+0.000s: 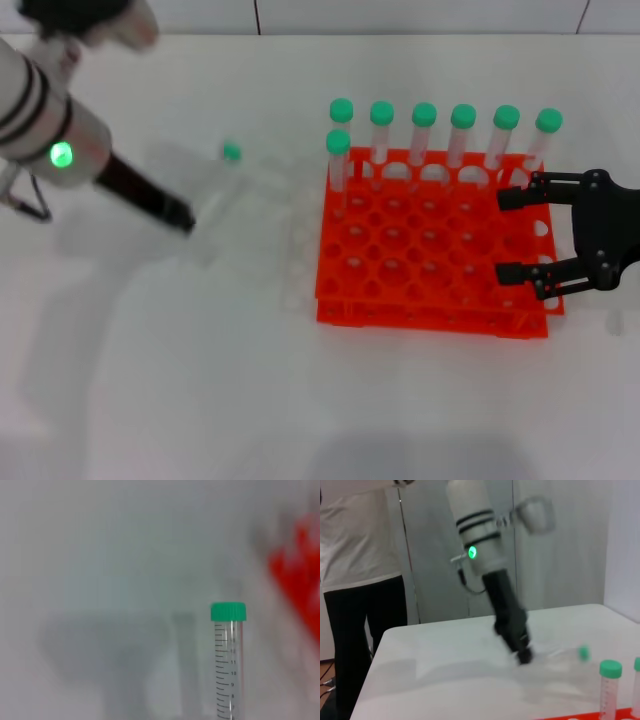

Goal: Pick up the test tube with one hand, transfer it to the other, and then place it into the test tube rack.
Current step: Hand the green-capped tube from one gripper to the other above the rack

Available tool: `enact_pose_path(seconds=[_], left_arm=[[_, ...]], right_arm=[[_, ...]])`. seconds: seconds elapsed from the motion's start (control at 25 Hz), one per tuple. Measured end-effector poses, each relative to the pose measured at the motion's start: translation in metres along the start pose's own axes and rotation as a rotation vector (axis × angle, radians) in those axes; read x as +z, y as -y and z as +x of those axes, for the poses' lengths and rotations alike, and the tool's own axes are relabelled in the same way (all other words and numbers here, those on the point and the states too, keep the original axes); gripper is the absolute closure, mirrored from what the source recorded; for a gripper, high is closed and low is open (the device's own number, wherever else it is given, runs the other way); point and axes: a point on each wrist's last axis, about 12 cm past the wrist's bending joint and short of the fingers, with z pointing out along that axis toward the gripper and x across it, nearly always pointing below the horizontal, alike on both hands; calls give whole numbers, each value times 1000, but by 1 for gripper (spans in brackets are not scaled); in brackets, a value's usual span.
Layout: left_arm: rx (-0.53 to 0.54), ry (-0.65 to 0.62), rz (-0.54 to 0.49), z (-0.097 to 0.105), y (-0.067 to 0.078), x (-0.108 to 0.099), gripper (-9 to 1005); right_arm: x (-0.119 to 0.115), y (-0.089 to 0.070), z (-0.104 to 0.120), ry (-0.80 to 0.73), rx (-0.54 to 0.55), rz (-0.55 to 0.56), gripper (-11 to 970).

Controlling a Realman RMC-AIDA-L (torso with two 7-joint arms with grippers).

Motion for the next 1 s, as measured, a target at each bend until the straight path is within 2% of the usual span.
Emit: enact_pose_path(seconds=[0.16, 0.44, 0.52, 0.6, 0.76, 0.88, 1.0], left_arm=[[100, 260, -35, -9, -2, -22, 804], [277, 619, 14, -10, -5, -28, 802], [291, 707, 50, -9, -8, -30, 801], [310, 808, 134, -6, -12, -30, 800], [359, 904, 317, -1, -18, -24, 799], [412, 897, 448, -1, -19, -13, 798], [458, 849, 500, -6, -18, -3, 796]], right_arm=[[0, 0, -1, 6, -2, 5, 87], [3, -3, 0, 32, 5, 16, 87], [4, -3, 0, 37, 6, 15, 87], [5, -4, 0, 43, 6, 16, 87], [8, -4, -2, 55, 4, 17, 87], [12, -3, -4, 61, -1, 15, 87], [13, -2, -7, 66, -7, 16, 87]])
